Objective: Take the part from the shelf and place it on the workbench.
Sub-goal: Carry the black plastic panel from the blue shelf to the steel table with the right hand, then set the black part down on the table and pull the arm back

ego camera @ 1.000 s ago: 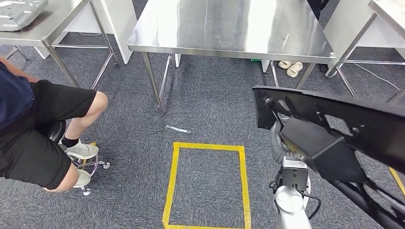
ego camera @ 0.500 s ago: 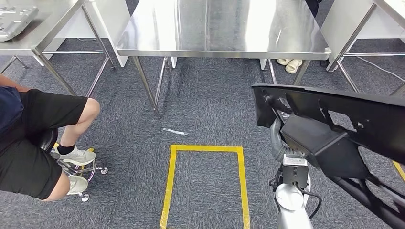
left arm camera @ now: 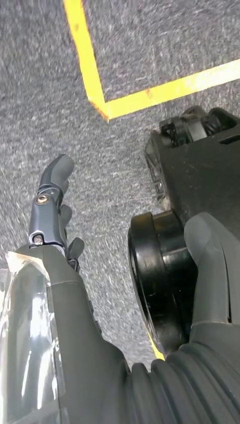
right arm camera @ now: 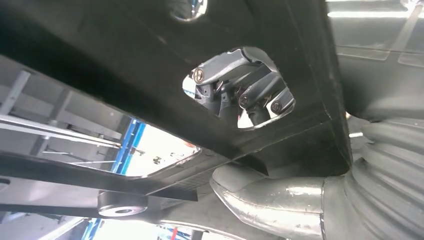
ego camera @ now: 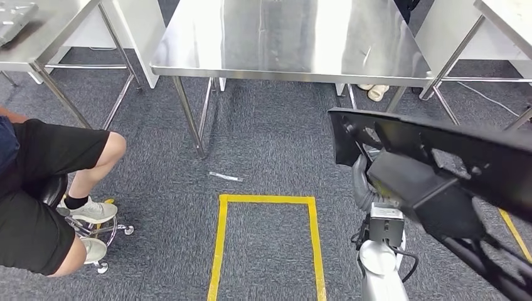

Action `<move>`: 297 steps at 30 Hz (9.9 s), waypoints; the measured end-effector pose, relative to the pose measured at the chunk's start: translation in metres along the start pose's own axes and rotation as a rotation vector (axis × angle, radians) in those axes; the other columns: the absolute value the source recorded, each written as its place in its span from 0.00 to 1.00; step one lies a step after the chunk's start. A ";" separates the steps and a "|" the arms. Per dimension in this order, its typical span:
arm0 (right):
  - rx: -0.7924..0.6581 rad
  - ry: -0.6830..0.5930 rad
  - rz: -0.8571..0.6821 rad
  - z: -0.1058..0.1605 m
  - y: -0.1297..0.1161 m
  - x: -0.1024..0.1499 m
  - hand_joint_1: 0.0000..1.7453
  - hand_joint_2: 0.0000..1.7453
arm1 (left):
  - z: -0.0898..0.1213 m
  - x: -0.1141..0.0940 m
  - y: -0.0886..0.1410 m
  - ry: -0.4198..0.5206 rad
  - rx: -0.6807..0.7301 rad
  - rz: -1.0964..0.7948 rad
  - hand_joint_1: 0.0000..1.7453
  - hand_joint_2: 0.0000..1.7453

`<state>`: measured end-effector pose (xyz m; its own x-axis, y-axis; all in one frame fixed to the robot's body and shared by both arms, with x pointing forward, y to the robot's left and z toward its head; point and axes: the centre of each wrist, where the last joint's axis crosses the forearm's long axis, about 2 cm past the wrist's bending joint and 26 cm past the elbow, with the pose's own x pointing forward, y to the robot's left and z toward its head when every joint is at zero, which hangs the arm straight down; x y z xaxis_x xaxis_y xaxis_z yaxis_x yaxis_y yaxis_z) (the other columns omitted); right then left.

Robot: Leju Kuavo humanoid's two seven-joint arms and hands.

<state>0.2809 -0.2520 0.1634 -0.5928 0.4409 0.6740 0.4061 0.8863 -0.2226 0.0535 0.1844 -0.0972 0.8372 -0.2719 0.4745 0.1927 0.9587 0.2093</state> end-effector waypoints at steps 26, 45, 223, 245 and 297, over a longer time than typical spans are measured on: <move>-0.006 0.007 0.000 0.006 0.000 -0.002 1.00 1.00 | 0.000 -0.001 0.001 0.000 -0.007 0.000 0.00 1.00; -0.020 -0.002 -0.015 0.008 -0.002 -0.006 1.00 1.00 | 0.001 -0.001 0.000 0.012 0.012 0.007 0.00 1.00; 0.080 0.063 0.000 0.032 0.000 -0.033 1.00 1.00 | 0.000 -0.004 0.000 0.012 -0.031 -0.014 0.00 1.00; 0.428 0.000 -0.013 0.000 0.068 -0.048 1.00 1.00 | -0.002 0.001 0.002 -0.057 -0.125 -0.196 0.00 1.00; 0.196 0.567 1.163 -0.072 -0.089 -0.165 1.00 1.00 | -0.005 0.008 0.002 -0.117 -0.201 -0.389 0.00 1.00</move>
<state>0.3928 -0.4139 0.1227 0.4274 0.8794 0.2096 0.3431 0.0567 -0.9376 0.0627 0.1849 -0.0970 0.6214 -0.6122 0.4890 0.5869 0.7772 0.2270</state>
